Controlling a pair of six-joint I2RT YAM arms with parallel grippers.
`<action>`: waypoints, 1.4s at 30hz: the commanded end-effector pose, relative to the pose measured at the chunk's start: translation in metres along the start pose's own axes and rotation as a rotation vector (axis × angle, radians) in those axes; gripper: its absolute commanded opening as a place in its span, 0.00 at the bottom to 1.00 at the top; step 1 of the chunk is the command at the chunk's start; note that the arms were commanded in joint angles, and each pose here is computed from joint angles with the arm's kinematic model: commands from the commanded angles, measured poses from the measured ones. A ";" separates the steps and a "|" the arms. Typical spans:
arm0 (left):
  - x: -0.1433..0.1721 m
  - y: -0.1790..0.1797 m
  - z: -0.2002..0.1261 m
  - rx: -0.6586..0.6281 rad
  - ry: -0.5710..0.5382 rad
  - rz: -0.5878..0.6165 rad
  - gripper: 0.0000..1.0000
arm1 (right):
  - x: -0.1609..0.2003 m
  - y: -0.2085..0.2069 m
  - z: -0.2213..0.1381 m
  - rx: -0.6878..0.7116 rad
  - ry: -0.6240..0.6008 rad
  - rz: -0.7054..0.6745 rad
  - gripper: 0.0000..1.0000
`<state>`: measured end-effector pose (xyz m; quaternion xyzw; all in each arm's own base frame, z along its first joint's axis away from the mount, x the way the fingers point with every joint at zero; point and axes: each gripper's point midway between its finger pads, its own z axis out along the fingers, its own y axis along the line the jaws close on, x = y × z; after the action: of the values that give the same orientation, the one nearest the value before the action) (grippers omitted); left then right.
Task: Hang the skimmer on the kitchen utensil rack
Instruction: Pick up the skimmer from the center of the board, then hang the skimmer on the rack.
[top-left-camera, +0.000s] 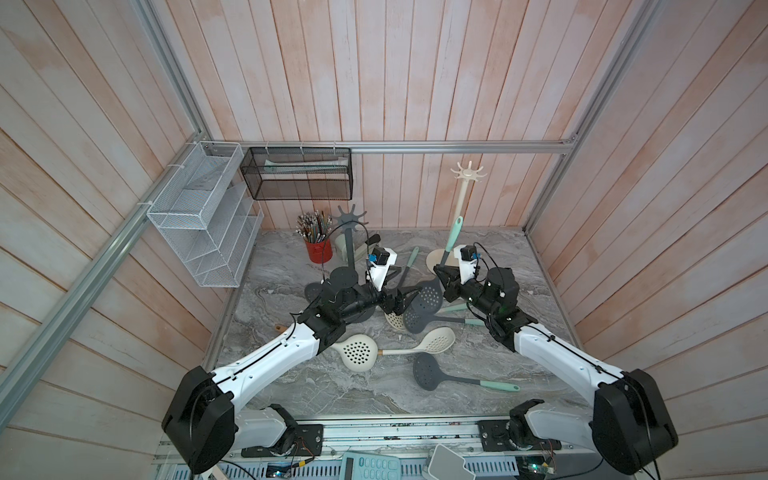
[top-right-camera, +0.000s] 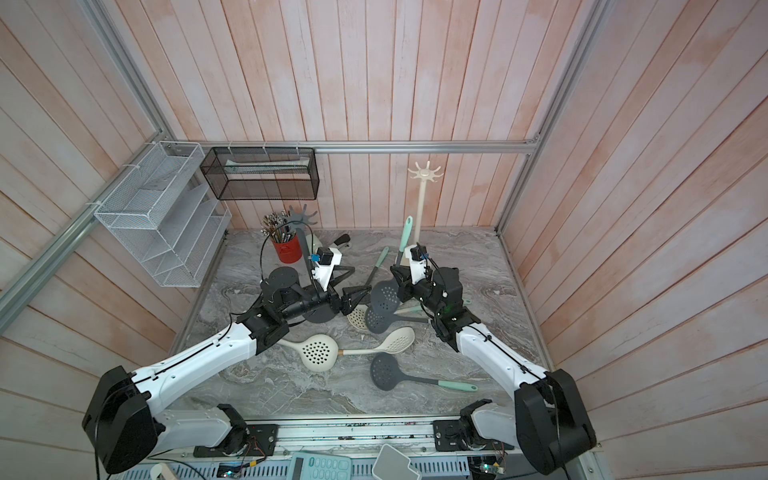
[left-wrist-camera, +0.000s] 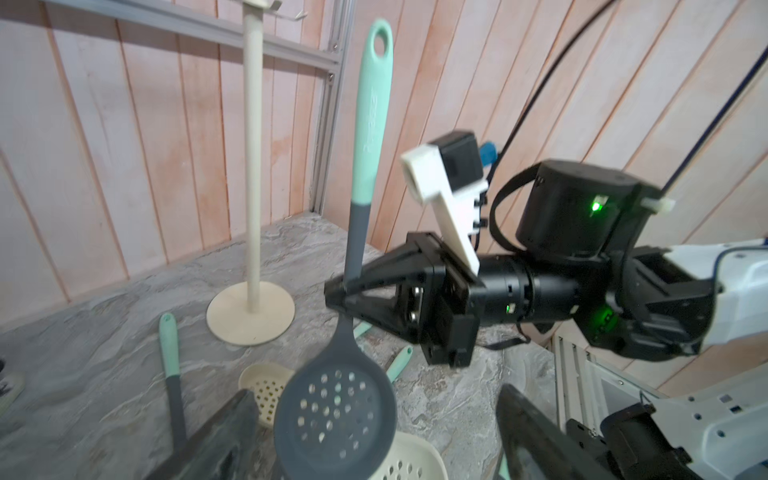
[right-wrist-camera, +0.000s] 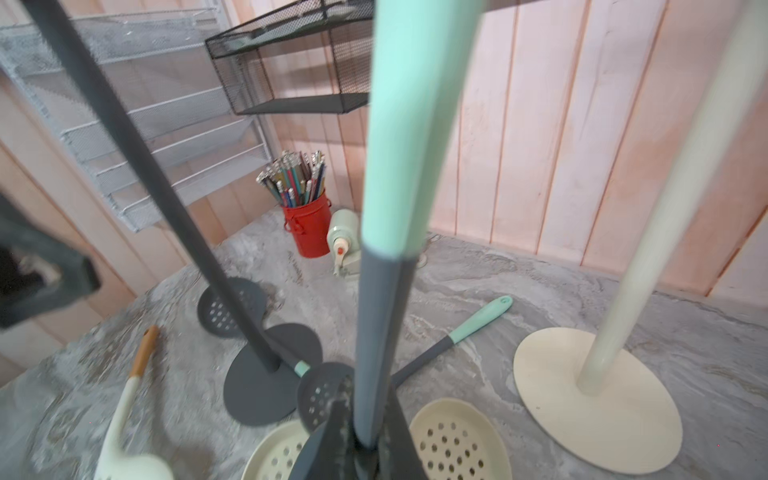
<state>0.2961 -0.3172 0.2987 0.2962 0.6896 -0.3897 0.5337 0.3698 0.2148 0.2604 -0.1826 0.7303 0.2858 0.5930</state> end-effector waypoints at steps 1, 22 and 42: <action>0.042 0.025 -0.011 -0.141 0.175 0.006 0.95 | -0.018 -0.026 0.017 0.144 -0.013 0.076 0.00; 0.049 0.018 -0.035 -0.149 0.282 0.074 0.99 | -0.043 -0.092 0.119 0.568 0.042 0.104 0.00; 0.061 0.018 -0.038 -0.126 0.248 0.116 0.99 | -0.063 -0.102 0.150 0.614 0.029 0.075 0.00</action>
<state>0.2755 -0.2767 0.2354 0.3446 0.7650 -0.2745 0.4698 0.5574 0.2243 0.2794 0.0275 0.7979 0.0778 0.5972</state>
